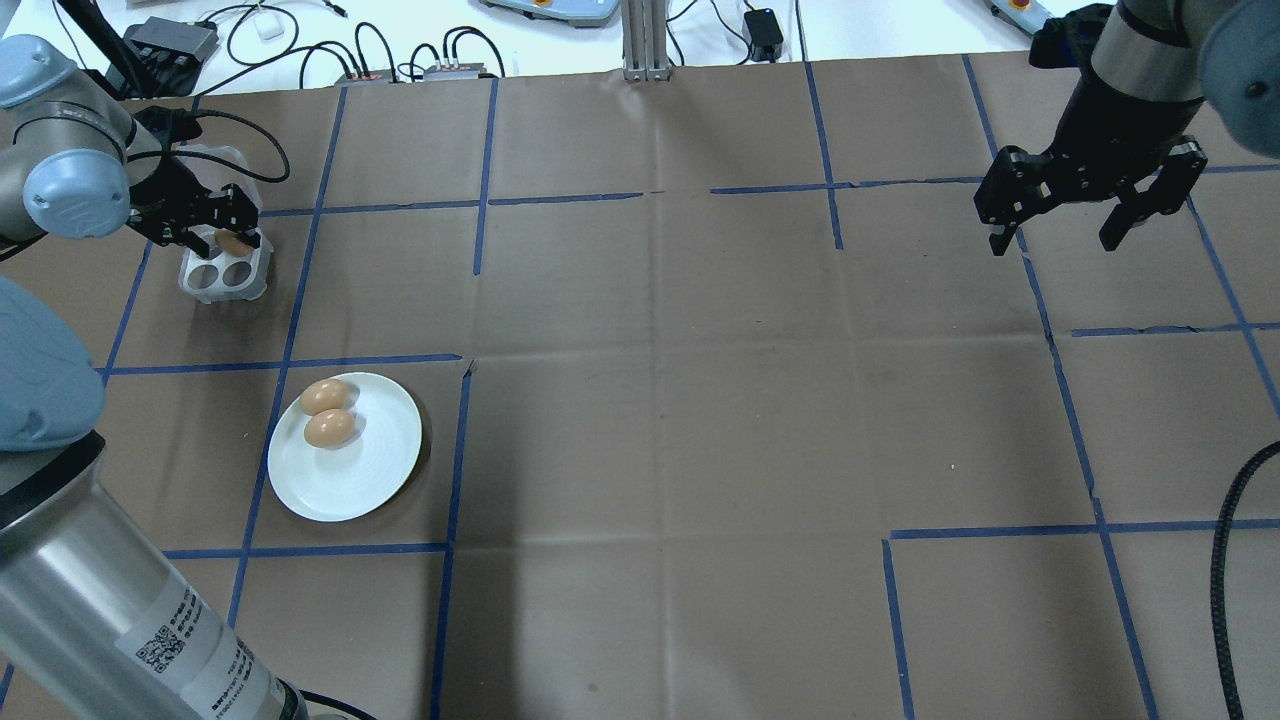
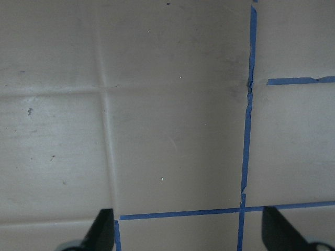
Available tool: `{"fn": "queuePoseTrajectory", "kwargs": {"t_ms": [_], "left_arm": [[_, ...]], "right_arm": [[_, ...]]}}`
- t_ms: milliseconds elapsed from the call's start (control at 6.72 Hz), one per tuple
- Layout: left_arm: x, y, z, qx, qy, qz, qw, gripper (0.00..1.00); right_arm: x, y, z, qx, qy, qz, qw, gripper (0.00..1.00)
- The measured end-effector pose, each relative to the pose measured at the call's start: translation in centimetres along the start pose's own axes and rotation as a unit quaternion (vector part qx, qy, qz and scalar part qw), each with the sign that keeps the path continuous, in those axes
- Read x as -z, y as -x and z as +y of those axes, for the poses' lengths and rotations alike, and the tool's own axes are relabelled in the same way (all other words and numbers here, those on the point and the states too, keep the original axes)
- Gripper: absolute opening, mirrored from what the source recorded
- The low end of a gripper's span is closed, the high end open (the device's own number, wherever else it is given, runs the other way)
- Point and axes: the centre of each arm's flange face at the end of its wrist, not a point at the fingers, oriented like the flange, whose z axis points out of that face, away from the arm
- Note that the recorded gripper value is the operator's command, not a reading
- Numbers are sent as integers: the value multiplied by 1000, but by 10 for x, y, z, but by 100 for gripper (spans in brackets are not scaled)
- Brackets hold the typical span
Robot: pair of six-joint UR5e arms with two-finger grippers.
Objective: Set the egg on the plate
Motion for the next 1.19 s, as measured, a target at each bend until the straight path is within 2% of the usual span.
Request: {"fn": "queuePoseTrajectory", "kwargs": {"t_ms": [297,446,744,1041,1190], "left_arm": [[0,-2,-1,-1,0,-1,1000,20],[1,-2,-1,-2,-1,-1,1000,12],[16,-9,1,-7,-5,-3,1000,5],[46,-16,9,-12,0,-1,1000,5],[55,-20,14,-14,2,4,1000,1]], "right_arm": [[0,0,0,0,0,0,1000,100],[0,0,0,0,0,0,1000,100],[0,0,0,0,0,0,1000,100],[0,0,0,0,0,0,1000,100],[0,0,0,0,0,0,1000,100]]}}
